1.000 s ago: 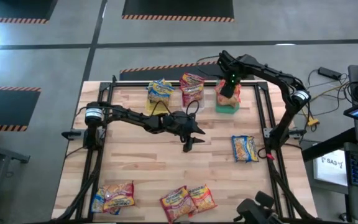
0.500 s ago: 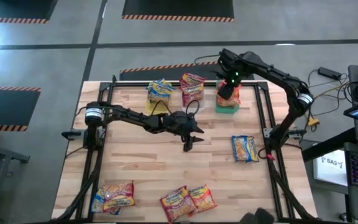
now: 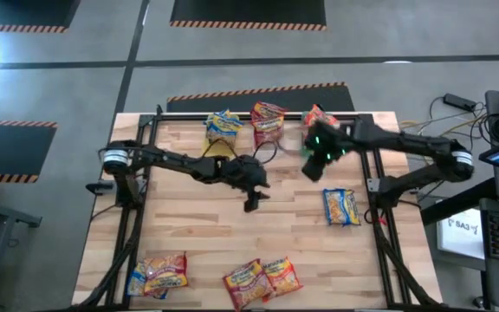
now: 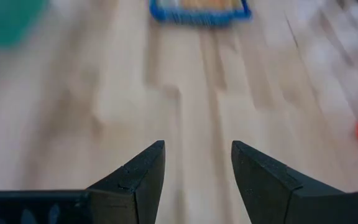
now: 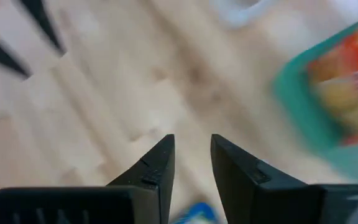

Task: Sort Maruchan noodles
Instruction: Put the right red noodle pack into the white bin

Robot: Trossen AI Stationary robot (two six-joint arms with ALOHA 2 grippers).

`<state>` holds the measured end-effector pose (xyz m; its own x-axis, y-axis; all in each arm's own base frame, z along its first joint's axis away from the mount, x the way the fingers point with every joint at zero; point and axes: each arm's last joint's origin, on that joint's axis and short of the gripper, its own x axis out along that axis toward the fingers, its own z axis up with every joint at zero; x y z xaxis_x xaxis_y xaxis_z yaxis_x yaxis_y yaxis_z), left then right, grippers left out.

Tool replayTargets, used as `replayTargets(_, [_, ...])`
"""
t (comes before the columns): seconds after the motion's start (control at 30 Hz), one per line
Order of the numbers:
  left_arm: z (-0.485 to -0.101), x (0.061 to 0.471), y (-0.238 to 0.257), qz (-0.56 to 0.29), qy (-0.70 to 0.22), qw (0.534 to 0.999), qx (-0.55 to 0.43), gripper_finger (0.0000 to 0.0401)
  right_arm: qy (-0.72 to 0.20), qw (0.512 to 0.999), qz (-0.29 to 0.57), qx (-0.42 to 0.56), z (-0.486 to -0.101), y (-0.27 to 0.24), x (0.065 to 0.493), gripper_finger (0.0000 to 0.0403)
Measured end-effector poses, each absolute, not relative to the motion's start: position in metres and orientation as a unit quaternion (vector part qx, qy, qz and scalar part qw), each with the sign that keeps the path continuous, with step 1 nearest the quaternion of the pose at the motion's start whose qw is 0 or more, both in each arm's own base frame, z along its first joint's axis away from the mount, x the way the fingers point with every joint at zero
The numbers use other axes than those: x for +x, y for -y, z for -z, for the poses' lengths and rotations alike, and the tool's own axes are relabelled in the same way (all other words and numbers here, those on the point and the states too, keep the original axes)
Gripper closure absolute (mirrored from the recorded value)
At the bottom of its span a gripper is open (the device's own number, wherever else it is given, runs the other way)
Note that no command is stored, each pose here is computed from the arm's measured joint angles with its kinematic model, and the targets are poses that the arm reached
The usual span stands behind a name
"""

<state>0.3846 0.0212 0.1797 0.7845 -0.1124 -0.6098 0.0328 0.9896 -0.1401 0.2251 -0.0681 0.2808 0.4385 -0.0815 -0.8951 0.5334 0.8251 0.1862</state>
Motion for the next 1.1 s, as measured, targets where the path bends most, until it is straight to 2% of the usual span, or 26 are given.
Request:
replayTargets(0.13, [-0.172,0.361,0.001,0.048,-0.348,0.931,-0.100,0.0233,-0.467,0.832,0.159,0.254,-0.259,0.033,0.219,0.0315])
replayTargets(0.37, [-0.182,0.333,0.046,0.063,-0.281,0.944,-0.161,0.0233,-0.368,0.887,0.047,0.275,-0.228,-0.025,0.226,0.0326])
replayTargets(0.67, [-0.176,0.314,0.096,0.084,-0.322,0.901,-0.279,0.0233,-0.316,0.904,-0.069,0.281,-0.201,-0.087,0.238,0.0325])
replayTargets(0.93, [-0.186,0.302,0.145,0.091,-0.322,0.892,-0.303,0.0233,-0.338,0.896,-0.055,0.283,-0.184,-0.121,0.255,0.0331])
replayTargets(1.1, [-0.184,0.293,0.159,0.071,-0.351,0.863,-0.356,0.0233,-0.353,0.881,-0.050,0.311,-0.180,-0.143,0.272,0.0333])
